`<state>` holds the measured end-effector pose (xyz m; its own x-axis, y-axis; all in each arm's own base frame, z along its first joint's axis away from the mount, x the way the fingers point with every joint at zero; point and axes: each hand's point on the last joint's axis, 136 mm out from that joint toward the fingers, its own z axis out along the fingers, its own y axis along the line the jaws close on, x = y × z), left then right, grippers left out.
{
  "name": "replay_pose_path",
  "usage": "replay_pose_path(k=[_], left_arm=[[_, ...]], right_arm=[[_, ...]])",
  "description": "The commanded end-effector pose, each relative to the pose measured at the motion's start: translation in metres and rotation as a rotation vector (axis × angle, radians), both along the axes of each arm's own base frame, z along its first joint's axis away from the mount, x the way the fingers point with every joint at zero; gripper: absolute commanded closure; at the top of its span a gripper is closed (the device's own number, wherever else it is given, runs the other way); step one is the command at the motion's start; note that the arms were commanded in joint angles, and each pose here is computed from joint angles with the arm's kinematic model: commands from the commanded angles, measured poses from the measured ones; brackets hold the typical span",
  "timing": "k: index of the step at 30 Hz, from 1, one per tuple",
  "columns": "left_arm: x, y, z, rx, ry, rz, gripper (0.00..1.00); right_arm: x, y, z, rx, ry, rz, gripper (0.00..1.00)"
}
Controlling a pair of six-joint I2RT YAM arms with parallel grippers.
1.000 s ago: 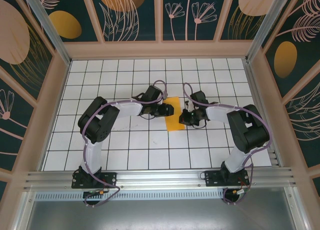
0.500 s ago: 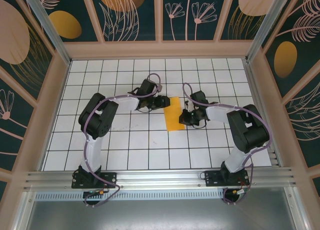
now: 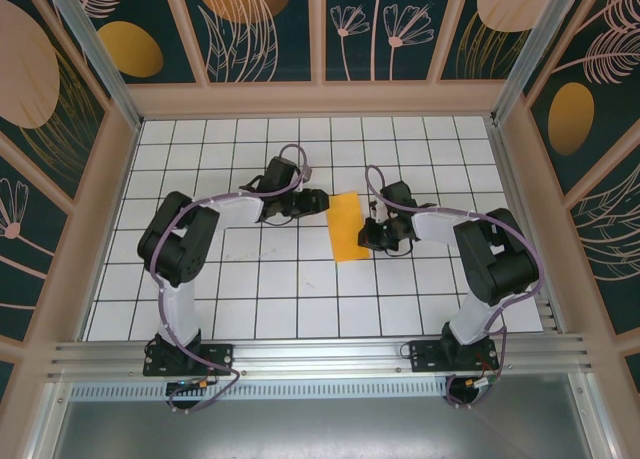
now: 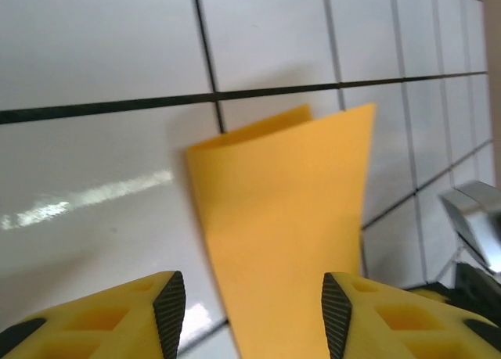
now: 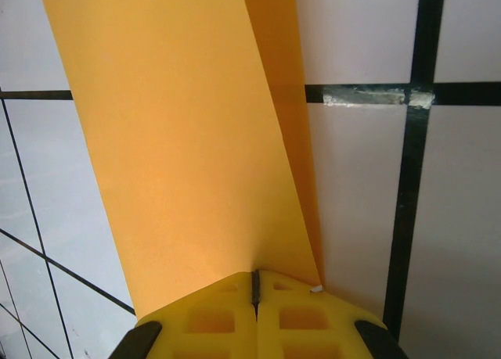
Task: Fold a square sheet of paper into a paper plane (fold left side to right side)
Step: First fold the square sheet of paper in half at the center of the table.
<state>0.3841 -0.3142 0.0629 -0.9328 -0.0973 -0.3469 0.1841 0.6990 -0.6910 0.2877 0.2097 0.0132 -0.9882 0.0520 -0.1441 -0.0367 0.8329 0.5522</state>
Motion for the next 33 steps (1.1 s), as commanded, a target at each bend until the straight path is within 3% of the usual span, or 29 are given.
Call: replay_pose_path(k=[1, 6, 11, 33], left_arm=[[-0.011, -0.021, 0.017, -0.079, -0.035, -0.085, 0.48], [-0.012, -0.049, 0.002, -0.072, -0.012, -0.141, 0.48], [0.004, -0.053, -0.014, -0.015, -0.015, -0.117, 0.48], [0.066, 0.005, -0.066, 0.157, 0.017, 0.052, 0.48]], right_arm=[[-0.023, -0.039, -0.045, -0.211, 0.111, -0.039, 0.96], [-0.023, -0.039, -0.045, -0.216, 0.114, -0.04, 0.96], [-0.023, -0.039, -0.045, -0.219, 0.115, -0.038, 0.96], [-0.028, -0.039, -0.046, -0.219, 0.122, -0.034, 0.96]])
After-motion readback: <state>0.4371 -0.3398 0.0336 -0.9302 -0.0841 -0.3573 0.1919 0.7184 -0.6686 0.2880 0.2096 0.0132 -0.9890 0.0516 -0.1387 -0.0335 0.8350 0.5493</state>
